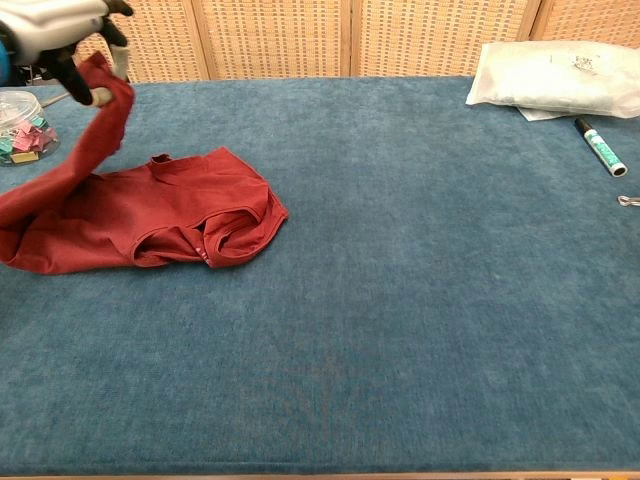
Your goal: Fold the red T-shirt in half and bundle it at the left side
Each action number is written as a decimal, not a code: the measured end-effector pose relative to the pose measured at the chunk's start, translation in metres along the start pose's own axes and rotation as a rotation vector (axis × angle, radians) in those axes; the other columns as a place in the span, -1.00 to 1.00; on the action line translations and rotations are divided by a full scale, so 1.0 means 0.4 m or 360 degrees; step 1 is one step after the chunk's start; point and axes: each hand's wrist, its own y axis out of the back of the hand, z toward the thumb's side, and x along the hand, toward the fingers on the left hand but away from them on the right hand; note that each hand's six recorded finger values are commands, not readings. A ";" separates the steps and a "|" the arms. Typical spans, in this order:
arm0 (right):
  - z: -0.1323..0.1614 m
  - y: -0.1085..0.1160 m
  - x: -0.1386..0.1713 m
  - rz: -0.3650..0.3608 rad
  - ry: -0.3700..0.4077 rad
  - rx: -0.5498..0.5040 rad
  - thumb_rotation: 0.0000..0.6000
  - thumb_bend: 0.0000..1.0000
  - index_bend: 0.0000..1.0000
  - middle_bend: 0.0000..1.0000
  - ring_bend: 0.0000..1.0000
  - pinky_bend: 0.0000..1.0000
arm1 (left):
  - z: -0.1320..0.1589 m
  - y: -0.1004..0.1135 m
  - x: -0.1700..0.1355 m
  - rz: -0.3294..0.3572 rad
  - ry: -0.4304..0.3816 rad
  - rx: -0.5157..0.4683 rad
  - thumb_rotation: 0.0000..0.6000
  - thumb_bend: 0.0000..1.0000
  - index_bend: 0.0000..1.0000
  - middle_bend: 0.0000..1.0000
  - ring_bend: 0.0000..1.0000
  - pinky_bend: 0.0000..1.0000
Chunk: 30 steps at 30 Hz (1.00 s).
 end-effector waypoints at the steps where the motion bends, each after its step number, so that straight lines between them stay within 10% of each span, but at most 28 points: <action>1: 0.000 0.001 0.000 -0.0001 0.0000 -0.0002 1.00 -1.00 -1.00 -1.00 -1.00 -1.00 | 0.012 0.000 0.003 0.0001 -0.0006 0.0000 1.00 0.48 0.61 -1.00 -1.00 -1.00; 16: 0.005 -0.004 0.001 0.0021 0.0013 -0.0020 1.00 -1.00 -1.00 -1.00 -1.00 -1.00 | 0.141 -0.068 0.054 -0.0066 -0.0019 0.0094 1.00 0.41 0.60 -1.00 -1.00 -1.00; 19: 0.002 -0.002 0.000 0.0020 0.0008 -0.0024 1.00 -1.00 -1.00 -1.00 -1.00 -1.00 | 0.167 -0.088 0.062 -0.0085 -0.0035 0.0091 1.00 0.07 -0.05 -1.00 -1.00 -1.00; 21: 0.000 -0.001 -0.001 0.0020 0.0006 -0.0026 1.00 -1.00 -1.00 -1.00 -1.00 -1.00 | 0.180 -0.096 0.063 -0.0096 -0.0052 0.0068 1.00 -0.43 -0.83 -1.00 -1.00 -1.00; 24: -0.001 -0.001 -0.002 0.0022 0.0004 -0.0025 1.00 -1.00 -1.00 -1.00 -1.00 -1.00 | 0.194 -0.102 0.065 -0.0104 -0.0077 0.0012 1.00 -0.92 -1.00 -1.00 -1.00 -1.00; 30: -0.005 -0.002 -0.001 0.0024 -0.0003 -0.0020 1.00 -1.00 -1.00 -1.00 -1.00 -1.00 | 0.193 -0.086 0.063 -0.0080 -0.0110 -0.0153 1.00 -1.00 -1.00 -1.00 -1.00 -1.00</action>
